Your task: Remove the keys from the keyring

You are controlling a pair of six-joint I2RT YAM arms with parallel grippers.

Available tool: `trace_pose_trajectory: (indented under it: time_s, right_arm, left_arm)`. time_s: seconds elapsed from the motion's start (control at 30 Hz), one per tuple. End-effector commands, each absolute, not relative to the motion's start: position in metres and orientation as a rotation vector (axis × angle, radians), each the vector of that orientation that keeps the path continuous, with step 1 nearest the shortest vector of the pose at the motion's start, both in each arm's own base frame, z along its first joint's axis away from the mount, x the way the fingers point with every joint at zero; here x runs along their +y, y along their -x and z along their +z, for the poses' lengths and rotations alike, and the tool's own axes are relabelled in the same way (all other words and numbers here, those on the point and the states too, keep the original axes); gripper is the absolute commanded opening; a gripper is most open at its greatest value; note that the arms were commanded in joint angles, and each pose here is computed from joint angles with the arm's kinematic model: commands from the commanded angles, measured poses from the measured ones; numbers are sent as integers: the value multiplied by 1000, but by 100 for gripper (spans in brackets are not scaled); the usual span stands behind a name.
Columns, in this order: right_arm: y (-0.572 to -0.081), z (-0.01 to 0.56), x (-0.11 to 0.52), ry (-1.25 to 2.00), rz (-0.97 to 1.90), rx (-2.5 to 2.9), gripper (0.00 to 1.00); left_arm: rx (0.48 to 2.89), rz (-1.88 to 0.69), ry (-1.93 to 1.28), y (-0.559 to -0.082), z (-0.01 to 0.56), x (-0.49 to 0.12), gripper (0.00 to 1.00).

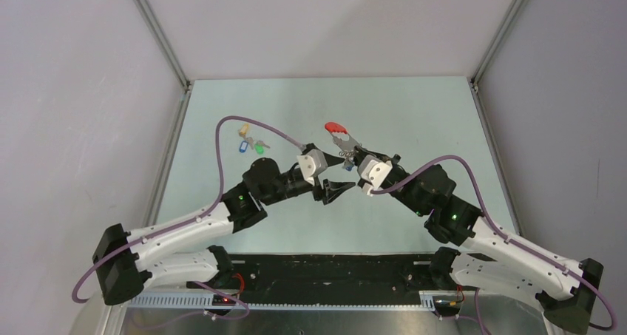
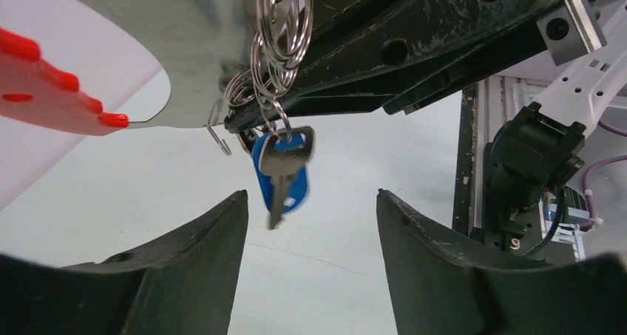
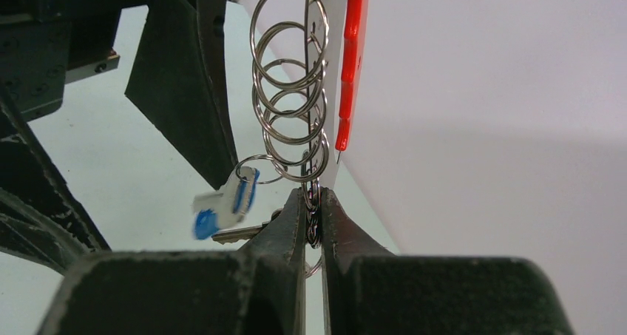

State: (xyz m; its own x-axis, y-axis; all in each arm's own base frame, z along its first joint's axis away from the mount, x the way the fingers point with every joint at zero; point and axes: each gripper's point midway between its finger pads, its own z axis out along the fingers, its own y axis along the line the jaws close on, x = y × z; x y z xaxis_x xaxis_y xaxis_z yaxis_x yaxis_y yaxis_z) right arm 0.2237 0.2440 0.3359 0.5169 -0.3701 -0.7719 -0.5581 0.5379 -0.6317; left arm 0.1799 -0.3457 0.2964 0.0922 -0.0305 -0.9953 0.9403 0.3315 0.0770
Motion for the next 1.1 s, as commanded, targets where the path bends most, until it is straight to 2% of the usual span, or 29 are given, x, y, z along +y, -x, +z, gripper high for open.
trace_pose_trajectory:
  time_s: [0.0, 0.2, 0.8, 0.93, 1.03, 1.07]
  right_arm:
    - [-219, 383, 245, 944, 181, 978, 0]
    - [-217, 382, 249, 955, 192, 972, 0]
    - [-213, 380, 253, 976, 198, 962, 0]
    - [-212, 381, 254, 980, 203, 957, 0]
    - [-211, 381, 255, 983, 207, 955, 0]
    - [-212, 380, 255, 982, 206, 956, 0]
  left_arm:
    - [1146, -943, -967, -177, 331, -352, 67]
    - [1138, -942, -952, -180, 339, -352, 60]
    - [1133, -915, -923, -191, 344, -340, 55]
    - [1120, -961, -963, -185, 344, -347, 39]
    - [1117, -981, -979, -183, 344, -350, 34]
    - [1116, -985, -985, -182, 343, -351, 27]
